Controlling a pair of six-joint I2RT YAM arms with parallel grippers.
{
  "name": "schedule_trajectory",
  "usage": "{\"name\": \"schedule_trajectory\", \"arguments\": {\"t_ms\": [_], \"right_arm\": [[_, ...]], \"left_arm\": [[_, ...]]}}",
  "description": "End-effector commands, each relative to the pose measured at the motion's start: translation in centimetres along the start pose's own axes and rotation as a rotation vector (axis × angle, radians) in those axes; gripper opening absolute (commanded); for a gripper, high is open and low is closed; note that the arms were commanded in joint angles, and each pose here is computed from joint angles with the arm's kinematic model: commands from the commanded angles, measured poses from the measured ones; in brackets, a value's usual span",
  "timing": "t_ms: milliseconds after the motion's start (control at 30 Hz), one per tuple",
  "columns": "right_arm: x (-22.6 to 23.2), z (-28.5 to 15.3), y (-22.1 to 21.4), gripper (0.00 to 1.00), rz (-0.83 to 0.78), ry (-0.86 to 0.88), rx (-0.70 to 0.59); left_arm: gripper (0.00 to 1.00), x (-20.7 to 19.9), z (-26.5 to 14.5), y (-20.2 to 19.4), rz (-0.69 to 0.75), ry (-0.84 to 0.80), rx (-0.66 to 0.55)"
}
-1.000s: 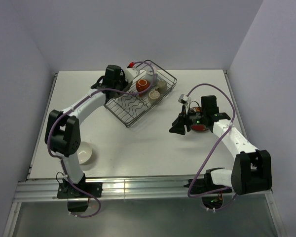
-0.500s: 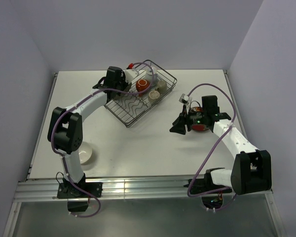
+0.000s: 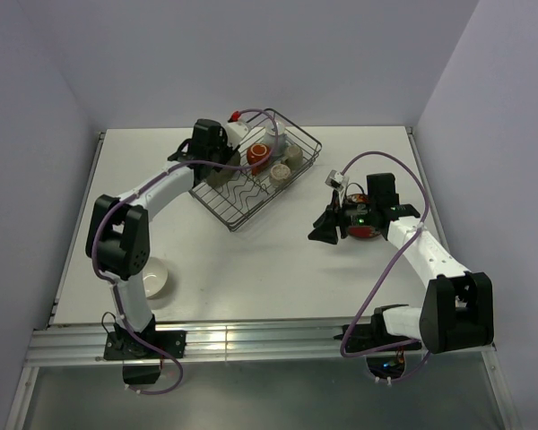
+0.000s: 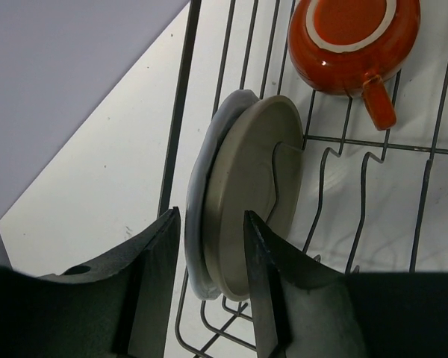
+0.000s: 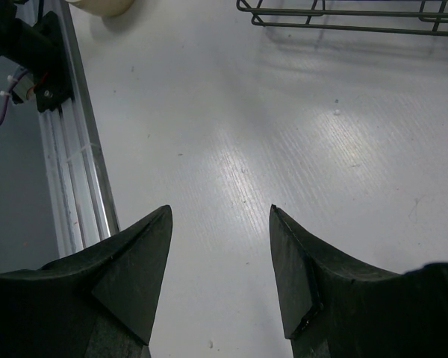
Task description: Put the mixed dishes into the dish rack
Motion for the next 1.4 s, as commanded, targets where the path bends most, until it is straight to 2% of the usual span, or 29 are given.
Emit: {"name": "schedule_trajectory", "arguments": {"t_ms": [0,100,200,300,367,433,467,533,600,633,667,733,800,867,1067,1367], "right_arm": [[-0.2,-0.2,0.4,0.62,-0.028,0.001,-0.014],[-0.5,-0.3,0.4,0.62,-0.025,-0.023,-0.006],[-1.2,-0.7,0.7,0.62,-0.020,-0.084,0.002],[-2.1,-1.3,1.1,0.62,0.007,-0.158,0.005],[-3.2,-2.1,1.2,0.62,0.035,-0.237,0.007],[-4.6,-3.4,1.6,0.62,0.098,-0.334,-0.007],[-5.6,-4.4,1.5,0.62,0.156,-0.419,-0.009],[-7.5,-6.1,1.7,0.62,0.239,-0.527,-0.027],[-10.2,-9.0,1.4,0.63,0.389,-0.712,-0.042],[-11.0,-10.0,0.9,0.63,0.453,-0.786,-0.033],[-12.0,-11.2,0.4,0.63,0.540,-0.882,-0.042],[-13.6,-12.5,-0.7,0.63,0.624,-0.997,0.003],[-14.5,-13.4,-2.2,0.63,0.747,-1.062,-0.008],[-15.0,-13.8,-2.7,0.62,0.795,-1.092,-0.017],[-17.1,-13.8,-4.7,0.57,0.964,-1.154,-0.009],[-18.8,-12.5,-7.2,0.50,1.112,-1.158,0.004]], "left_arm": [[0.45,2.6,-3.3,3.9,-0.062,0.081,-0.131],[0.51,3.5,-5.2,5.1,-0.105,0.105,-0.175],[0.64,4.3,-7.6,6.3,-0.155,0.123,-0.222],[0.72,4.7,-10.0,6.8,-0.210,0.138,-0.260],[0.73,4.6,-11.9,6.7,-0.252,0.138,-0.286],[0.77,4.0,-12.7,5.6,-0.287,0.130,-0.278],[0.79,4.2,-14.4,5.9,-0.342,0.142,-0.311],[0.87,3.3,-15.1,4.4,-0.411,0.134,-0.298],[0.94,2.7,-17.3,4.4,-0.564,0.080,-0.355],[0.94,1.6,-17.4,3.3,-0.609,0.036,-0.342],[0.94,1.1,-18.9,3.6,-0.709,-0.007,-0.379],[0.98,-1.3,-19.4,2.4,-0.769,-0.131,-0.400],[0.98,-1.9,-21.3,3.0,-0.874,-0.191,-0.501],[0.97,-3.5,-22.2,2.1,-0.945,-0.276,-0.522],[0.96,-6.0,-23.1,0.1,-1.057,-0.381,-0.518],[0.95,-7.9,-23.2,-1.8,-1.138,-0.443,-0.508]]}}
Point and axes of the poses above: each gripper's point midway between its finger pads, its own z axis out along the fingers, its own x axis along the line the jaws close on, y = z × x, the point moved 6 cm from there along -z, back along the fingers, and after that the axes turned 3 degrees about z, right-handed, at the moved point
